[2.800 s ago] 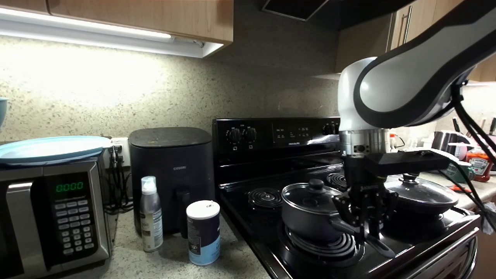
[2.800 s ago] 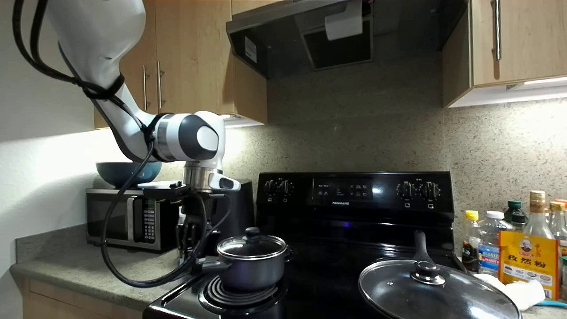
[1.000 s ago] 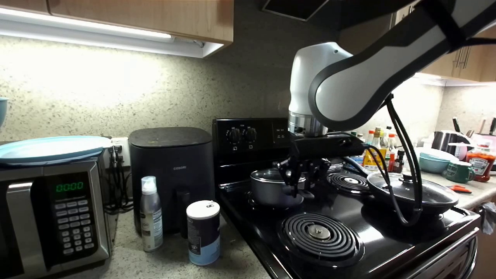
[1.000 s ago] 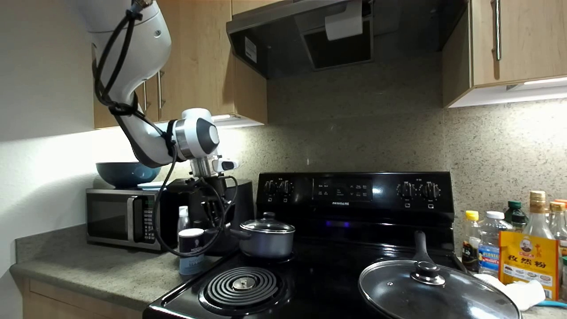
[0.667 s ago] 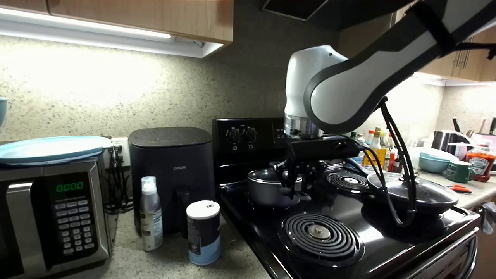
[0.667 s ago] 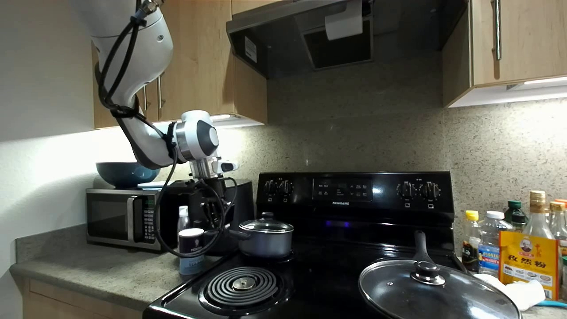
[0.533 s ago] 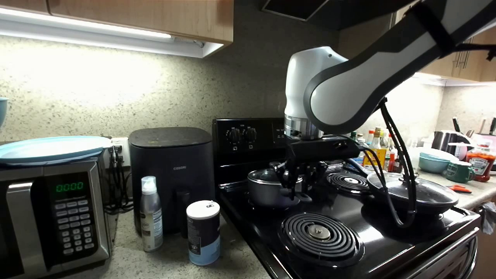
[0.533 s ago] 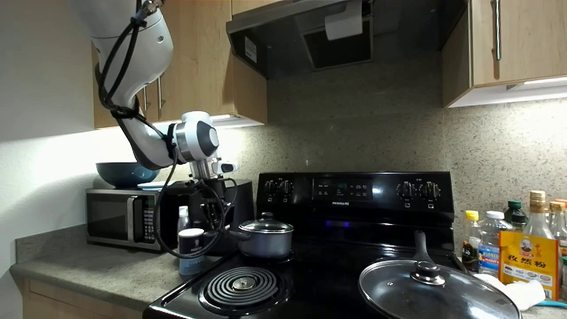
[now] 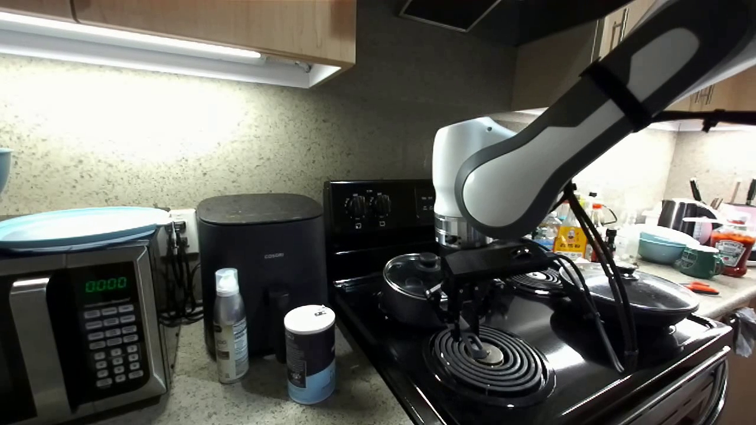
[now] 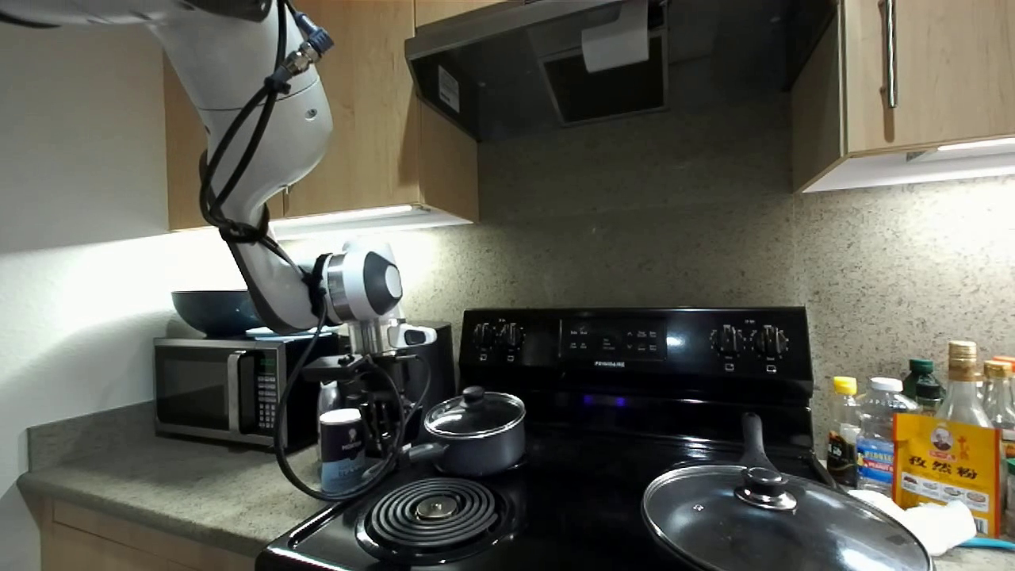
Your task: Move the pot on the front left plate to the back left plate
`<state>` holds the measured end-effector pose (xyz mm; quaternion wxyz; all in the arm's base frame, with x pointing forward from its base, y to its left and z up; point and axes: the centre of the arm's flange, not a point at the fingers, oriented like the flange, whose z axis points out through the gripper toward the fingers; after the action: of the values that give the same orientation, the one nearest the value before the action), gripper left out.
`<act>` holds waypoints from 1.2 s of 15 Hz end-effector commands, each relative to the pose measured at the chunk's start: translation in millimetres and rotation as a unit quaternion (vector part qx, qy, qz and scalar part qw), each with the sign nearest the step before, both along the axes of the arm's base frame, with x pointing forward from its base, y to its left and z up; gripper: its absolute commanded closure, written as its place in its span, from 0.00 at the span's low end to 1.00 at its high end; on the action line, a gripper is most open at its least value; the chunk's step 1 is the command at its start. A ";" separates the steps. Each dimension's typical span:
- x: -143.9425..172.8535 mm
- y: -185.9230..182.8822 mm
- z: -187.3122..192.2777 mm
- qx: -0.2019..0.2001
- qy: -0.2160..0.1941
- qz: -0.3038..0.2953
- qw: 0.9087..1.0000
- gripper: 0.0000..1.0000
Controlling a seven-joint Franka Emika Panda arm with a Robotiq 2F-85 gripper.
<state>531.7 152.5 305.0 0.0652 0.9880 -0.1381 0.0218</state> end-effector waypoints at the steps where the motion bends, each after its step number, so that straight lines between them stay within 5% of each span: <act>1: 0.0 0.7 0.2 0.000 0.000 0.001 1.000 0.68; 4: 0.3 1.3 1.9 0.000 -0.002 0.001 1.000 0.68; 5: 0.3 1.3 1.9 0.000 -0.002 0.001 1.000 0.92; 17: 33.9 30.6 43.7 0.023 -0.093 0.017 0.995 0.92; 18: 28.3 21.6 40.6 0.021 -0.074 0.011 0.997 0.68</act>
<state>560.1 174.2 345.7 0.0341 0.9863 -0.1322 0.0925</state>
